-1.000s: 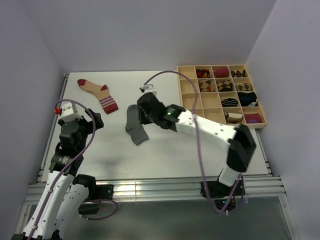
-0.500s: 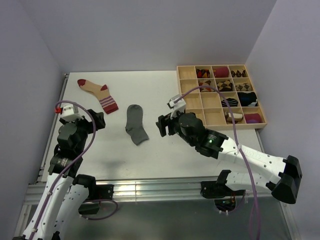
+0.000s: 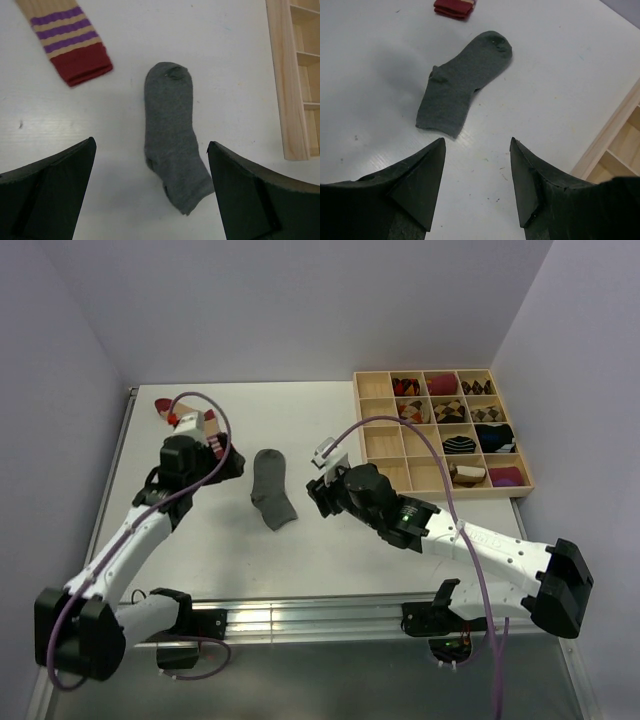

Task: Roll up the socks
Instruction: Move the sock to the center of the board.

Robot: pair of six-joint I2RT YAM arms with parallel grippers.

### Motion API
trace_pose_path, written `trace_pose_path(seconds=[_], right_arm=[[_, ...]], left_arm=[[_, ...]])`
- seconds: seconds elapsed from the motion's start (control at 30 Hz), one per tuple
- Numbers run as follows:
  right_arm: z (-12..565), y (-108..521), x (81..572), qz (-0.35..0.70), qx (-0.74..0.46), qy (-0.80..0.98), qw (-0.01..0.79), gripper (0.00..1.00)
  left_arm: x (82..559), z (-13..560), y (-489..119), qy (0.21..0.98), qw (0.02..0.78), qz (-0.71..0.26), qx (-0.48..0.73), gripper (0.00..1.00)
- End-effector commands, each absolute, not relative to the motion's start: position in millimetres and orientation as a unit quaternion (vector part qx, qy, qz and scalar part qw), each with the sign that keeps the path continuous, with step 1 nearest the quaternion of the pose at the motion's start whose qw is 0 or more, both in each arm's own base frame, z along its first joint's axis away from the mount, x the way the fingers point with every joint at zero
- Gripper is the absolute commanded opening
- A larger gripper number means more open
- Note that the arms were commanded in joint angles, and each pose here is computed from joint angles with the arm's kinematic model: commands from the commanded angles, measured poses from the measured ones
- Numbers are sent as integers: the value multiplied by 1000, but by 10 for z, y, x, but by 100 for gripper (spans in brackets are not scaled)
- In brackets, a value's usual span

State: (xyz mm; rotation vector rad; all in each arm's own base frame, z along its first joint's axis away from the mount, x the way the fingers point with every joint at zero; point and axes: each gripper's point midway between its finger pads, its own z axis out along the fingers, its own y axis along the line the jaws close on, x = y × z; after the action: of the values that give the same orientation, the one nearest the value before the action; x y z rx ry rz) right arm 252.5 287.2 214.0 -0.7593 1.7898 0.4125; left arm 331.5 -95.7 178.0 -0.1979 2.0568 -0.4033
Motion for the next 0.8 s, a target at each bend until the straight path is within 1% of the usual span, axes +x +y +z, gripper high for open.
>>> trace_pose_path(seconds=[0.0, 0.03, 0.07, 0.13, 0.17, 0.23, 0.27, 0.33, 0.37, 0.43, 0.47, 0.53, 0.63, 0.77], right_arm=[[2209, 2891, 2451, 203, -317, 744, 551, 62], [2186, 2888, 2436, 205, -317, 747, 547, 62], [2138, 2886, 2404, 210, -317, 753, 538, 62], [2099, 2869, 2371, 216, -309, 759, 531, 62], [2030, 2839, 2352, 214, -308, 763, 526, 62], [2033, 2794, 2325, 221, -294, 764, 530, 62], [2006, 2748, 2287, 226, -287, 766, 530, 62], [1999, 2721, 2246, 236, -279, 764, 531, 62], [1930, 2683, 2215, 238, -272, 769, 527, 62], [1940, 2659, 2161, 250, -268, 767, 527, 62], [1922, 2639, 2132, 255, -265, 767, 525, 62], [1882, 2624, 2107, 256, -264, 771, 520, 62], [1849, 2585, 2088, 254, -261, 775, 516, 61], [1839, 2533, 2081, 249, -252, 780, 516, 61]], left_arm=[[3655, 2055, -1314, 827, 521, -203, -63, 100], [3761, 2081, -1349, 825, 526, -195, -69, 99], [3866, 1896, -1473, 836, 512, -185, -64, 99], [4039, 1875, -1625, 834, 518, -186, -54, 99], [4109, 1657, -1752, 846, 501, -180, -42, 100], [4278, 1630, -1881, 846, 502, -175, -29, 99], [4329, 1394, -1973, 860, 483, -166, -18, 99], [4458, 1360, -2071, 862, 482, -157, -3, 99], [4488, 1193, -2130, 870, 469, -150, 7, 99], [4573, 1154, -2223, 869, 471, -150, 26, 99], [4581, 1004, -2268, 875, 460, -147, 34, 100], [4600, 947, -2389, 874, 454, -161, 55, 99], [4531, 645, -2562, 882, 428, -171, 92, 99], [4261, 374, -2899, 884, 390, -210, 147, 99]])
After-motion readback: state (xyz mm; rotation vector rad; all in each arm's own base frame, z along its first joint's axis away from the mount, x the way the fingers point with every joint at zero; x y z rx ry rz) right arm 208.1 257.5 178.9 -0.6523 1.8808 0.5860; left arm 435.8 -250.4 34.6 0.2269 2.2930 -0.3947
